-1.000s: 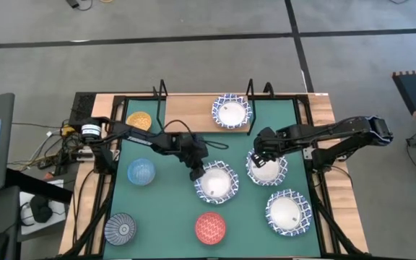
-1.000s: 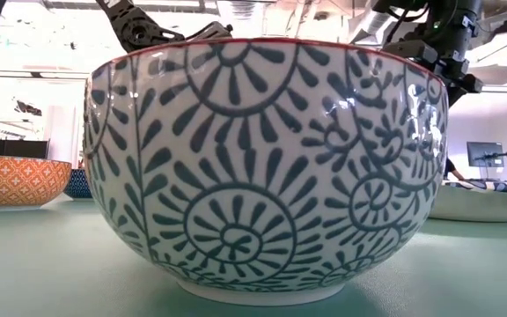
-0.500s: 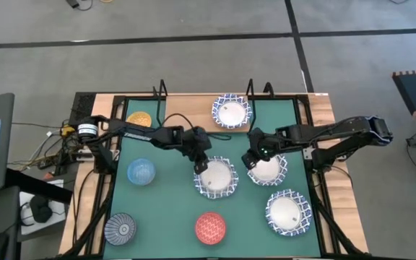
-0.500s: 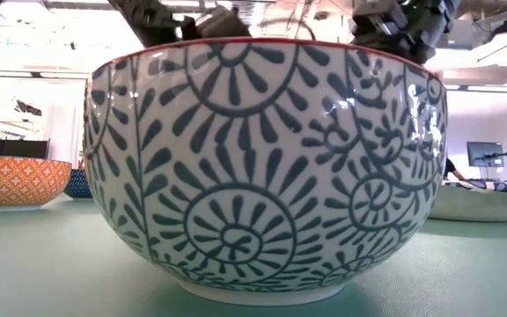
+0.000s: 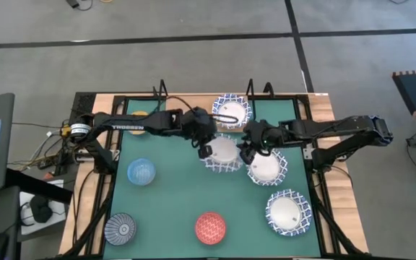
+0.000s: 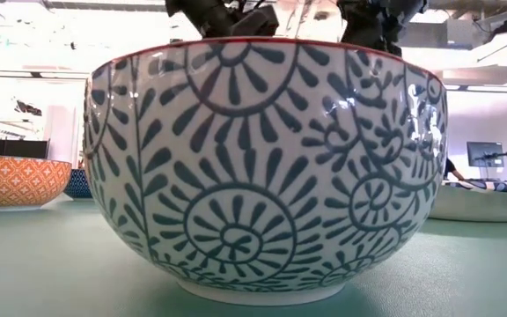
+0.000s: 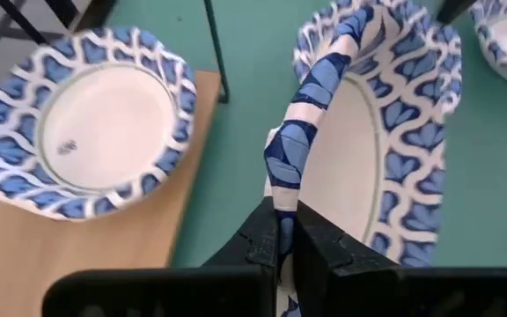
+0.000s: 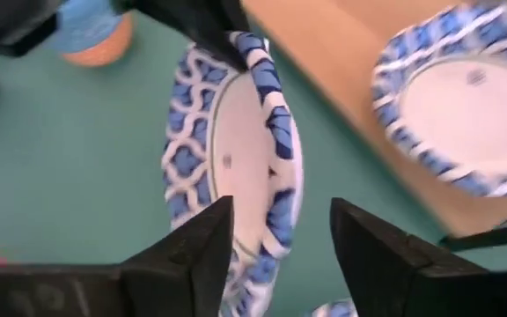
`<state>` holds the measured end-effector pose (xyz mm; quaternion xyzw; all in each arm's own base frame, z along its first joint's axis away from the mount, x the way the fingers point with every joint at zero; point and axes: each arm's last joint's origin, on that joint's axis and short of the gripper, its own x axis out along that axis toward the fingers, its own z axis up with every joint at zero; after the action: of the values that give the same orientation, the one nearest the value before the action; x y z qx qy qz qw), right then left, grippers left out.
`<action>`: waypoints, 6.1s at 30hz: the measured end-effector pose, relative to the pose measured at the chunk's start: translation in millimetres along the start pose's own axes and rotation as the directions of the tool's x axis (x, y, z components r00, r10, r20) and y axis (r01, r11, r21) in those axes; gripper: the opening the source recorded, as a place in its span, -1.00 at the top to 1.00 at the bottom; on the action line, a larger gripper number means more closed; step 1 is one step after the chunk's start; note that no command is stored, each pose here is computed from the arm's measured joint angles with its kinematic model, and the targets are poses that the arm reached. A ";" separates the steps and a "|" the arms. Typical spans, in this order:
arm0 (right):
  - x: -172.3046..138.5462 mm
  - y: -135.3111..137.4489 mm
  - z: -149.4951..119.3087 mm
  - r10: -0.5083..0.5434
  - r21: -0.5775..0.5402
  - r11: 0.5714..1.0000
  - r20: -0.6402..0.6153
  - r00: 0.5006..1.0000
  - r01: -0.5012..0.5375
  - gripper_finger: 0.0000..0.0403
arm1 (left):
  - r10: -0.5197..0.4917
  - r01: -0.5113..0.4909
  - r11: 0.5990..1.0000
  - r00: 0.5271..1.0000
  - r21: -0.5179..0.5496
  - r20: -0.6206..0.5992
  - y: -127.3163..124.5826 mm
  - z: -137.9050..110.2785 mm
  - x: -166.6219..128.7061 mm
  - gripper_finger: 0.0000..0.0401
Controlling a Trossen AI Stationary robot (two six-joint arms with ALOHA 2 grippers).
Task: Place and stack bowls onto a shelf
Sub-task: Stack the white bowl on top of the other white bowl on the shelf
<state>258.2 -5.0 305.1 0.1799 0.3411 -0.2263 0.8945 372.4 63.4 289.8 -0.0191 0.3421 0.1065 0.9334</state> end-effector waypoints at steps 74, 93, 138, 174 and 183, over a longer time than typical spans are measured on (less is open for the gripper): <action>75.0 -213.7 159.7 -0.063 -0.279 0.960 -0.160 0.985 0.016 0.61 | 0.551 -0.551 0.834 0.834 0.012 0.011 68.9 56.3 -80.7 0.32; 107.6 -166.1 173.2 -0.197 -0.297 0.932 0.071 0.978 0.209 0.68 | 0.415 -0.431 0.900 0.893 -0.069 -0.173 64.2 23.8 -26.5 0.32; 205.0 -129.1 89.0 -0.015 -0.223 0.966 -0.543 0.839 -0.127 0.89 | 0.423 -0.434 0.887 0.900 -0.157 -0.103 49.6 34.7 -71.7 0.32; -26.3 -99.1 84.5 -0.100 0.124 0.984 -0.196 0.975 0.126 0.29 | 0.326 -0.333 0.940 0.941 -0.078 -0.095 46.1 23.4 -63.6 0.32; -21.3 -96.2 -24.3 -0.134 0.336 0.903 -0.371 0.919 0.267 0.18 | 0.161 -0.162 0.987 0.981 -0.005 -0.113 42.7 12.9 -52.3 0.32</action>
<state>180.4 -67.6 286.7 0.3493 0.4565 -0.3457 0.7417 332.6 96.7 334.9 -0.0038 0.3936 0.1830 0.9009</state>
